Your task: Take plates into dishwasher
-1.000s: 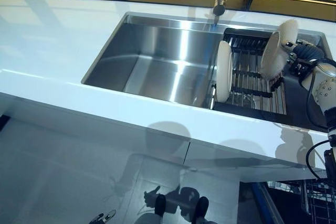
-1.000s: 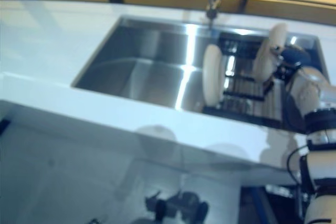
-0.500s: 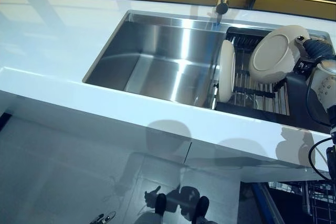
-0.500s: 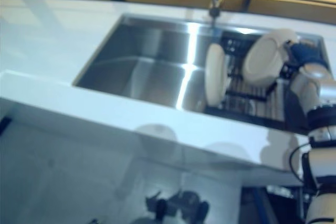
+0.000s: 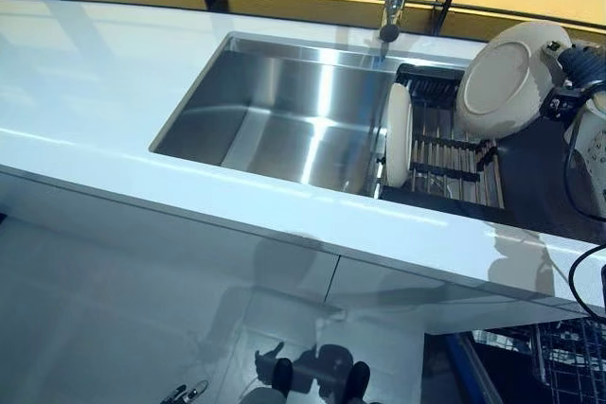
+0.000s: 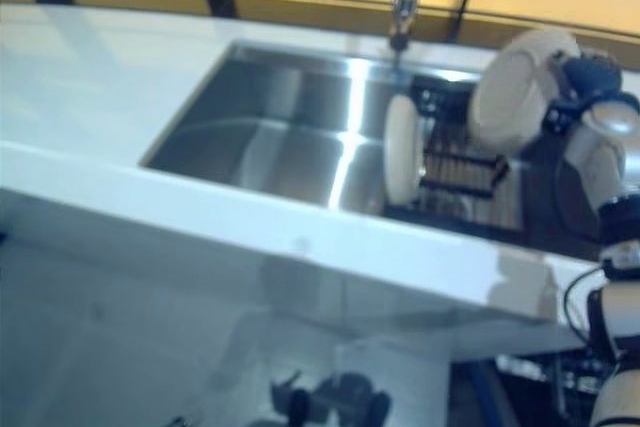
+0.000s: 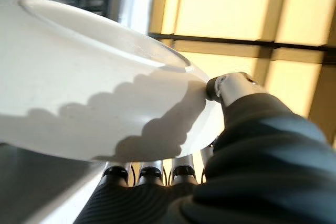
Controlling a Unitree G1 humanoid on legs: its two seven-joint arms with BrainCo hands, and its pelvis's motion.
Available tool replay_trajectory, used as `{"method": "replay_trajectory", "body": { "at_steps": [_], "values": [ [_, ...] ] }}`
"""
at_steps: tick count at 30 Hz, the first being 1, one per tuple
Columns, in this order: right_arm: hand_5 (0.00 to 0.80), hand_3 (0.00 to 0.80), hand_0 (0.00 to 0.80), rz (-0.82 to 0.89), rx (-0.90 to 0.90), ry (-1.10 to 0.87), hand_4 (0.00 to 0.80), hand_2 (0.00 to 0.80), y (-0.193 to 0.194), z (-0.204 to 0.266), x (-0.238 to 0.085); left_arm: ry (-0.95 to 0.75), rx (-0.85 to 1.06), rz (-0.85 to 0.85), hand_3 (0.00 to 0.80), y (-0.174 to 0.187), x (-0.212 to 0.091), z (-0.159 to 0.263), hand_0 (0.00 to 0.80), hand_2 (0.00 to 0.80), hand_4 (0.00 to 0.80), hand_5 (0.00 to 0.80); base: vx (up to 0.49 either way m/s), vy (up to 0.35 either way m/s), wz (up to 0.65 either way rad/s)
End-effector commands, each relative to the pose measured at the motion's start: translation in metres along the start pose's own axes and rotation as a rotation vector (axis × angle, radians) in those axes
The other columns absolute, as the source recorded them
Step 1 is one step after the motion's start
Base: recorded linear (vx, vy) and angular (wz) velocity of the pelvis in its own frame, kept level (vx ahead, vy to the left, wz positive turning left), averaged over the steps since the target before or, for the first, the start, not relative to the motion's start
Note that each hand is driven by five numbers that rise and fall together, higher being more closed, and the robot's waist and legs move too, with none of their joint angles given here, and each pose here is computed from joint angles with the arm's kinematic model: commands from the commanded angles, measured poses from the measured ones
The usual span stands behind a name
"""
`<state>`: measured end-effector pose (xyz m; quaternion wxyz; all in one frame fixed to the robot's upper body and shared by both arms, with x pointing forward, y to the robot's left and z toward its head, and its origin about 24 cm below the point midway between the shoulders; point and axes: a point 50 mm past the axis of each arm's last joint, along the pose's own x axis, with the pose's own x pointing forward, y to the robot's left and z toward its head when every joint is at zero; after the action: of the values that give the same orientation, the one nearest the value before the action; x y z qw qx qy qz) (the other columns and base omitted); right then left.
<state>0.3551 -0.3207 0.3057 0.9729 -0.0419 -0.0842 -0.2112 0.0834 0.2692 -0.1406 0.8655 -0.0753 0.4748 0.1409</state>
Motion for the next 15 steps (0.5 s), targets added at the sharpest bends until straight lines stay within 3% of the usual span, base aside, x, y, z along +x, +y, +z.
{"method": "replay_trajectory", "body": {
  "at_steps": [1,15],
  "values": [
    [0.800,0.800,0.800,0.016,-0.066,-0.164,0.800,0.800,0.000,0.054,-0.007,0.005,0.048,0.038,0.000,0.014,-0.004,-0.002,0.000,0.000,0.000,0.000,-0.044,0.066,-0.18],
    [0.800,0.800,0.800,-0.011,-0.142,-0.148,0.800,0.800,-0.019,0.065,-0.009,-0.030,0.114,0.002,0.000,0.003,0.004,0.017,0.000,0.000,0.000,0.000,-0.060,0.081,-0.14]
  ]
}}
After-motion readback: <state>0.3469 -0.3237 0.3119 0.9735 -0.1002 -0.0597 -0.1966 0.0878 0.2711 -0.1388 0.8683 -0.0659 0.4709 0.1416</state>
